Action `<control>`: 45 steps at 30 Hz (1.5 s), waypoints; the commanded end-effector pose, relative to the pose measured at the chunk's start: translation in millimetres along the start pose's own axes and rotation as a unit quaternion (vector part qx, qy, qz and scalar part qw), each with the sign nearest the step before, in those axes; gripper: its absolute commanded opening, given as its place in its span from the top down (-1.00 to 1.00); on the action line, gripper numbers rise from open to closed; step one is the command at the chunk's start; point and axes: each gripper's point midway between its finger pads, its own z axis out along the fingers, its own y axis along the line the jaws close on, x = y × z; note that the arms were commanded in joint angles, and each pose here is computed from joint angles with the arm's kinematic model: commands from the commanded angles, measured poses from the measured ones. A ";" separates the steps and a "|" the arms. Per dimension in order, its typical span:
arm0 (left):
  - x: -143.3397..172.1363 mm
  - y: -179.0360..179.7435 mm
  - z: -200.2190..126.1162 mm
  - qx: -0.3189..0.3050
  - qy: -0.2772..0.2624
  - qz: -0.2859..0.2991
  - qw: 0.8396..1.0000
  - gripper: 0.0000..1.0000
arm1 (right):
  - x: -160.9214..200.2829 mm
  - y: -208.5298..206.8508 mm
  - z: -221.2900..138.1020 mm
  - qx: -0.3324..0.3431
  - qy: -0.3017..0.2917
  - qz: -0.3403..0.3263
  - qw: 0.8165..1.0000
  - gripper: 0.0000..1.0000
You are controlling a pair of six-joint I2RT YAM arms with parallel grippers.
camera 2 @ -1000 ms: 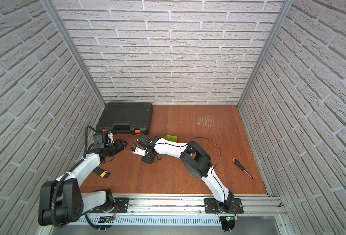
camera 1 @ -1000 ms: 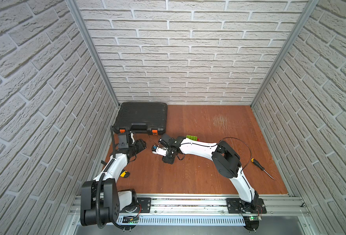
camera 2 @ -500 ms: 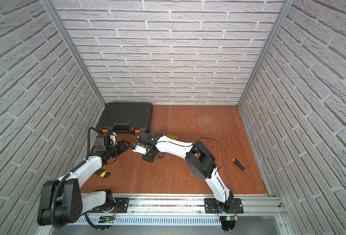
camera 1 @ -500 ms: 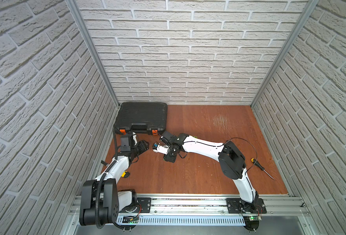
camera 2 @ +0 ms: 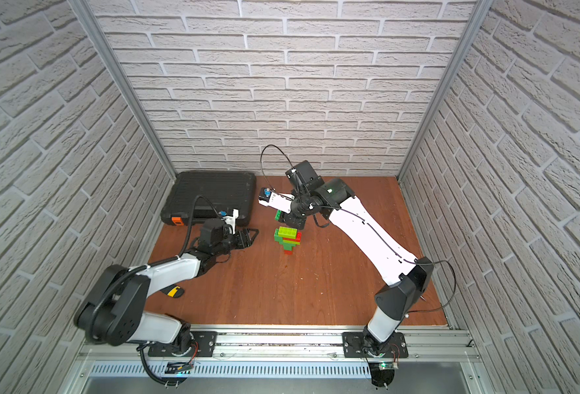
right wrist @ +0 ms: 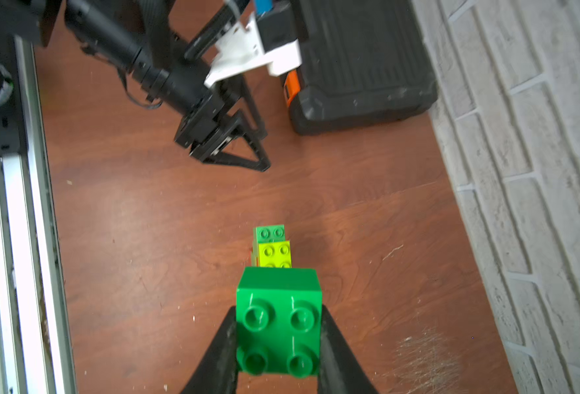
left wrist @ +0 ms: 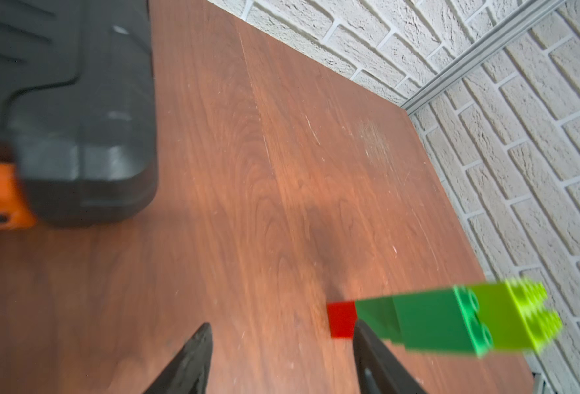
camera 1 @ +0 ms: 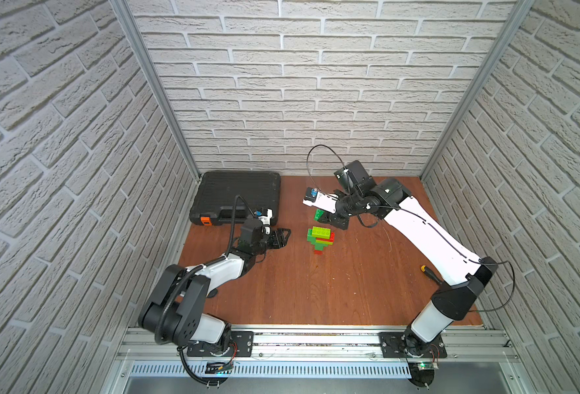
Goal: Assemble a spoon with lego
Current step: Assemble the lego brick with the lego brick.
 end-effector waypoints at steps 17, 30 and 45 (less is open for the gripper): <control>-8.4 -51.3 45.1 0.092 0.002 -0.006 0.996 -0.25 | 40.6 -6.9 49.1 -0.068 0.079 -0.006 0.995 0.69; 1.3 -47.8 40.4 0.076 0.014 -0.008 0.997 -0.25 | 48.8 -6.1 66.6 -0.084 0.092 -0.002 0.992 0.71; 2.3 -46.3 38.9 0.073 0.013 -0.012 0.997 -0.25 | 58.8 -8.0 80.9 -0.088 0.114 0.006 0.990 0.73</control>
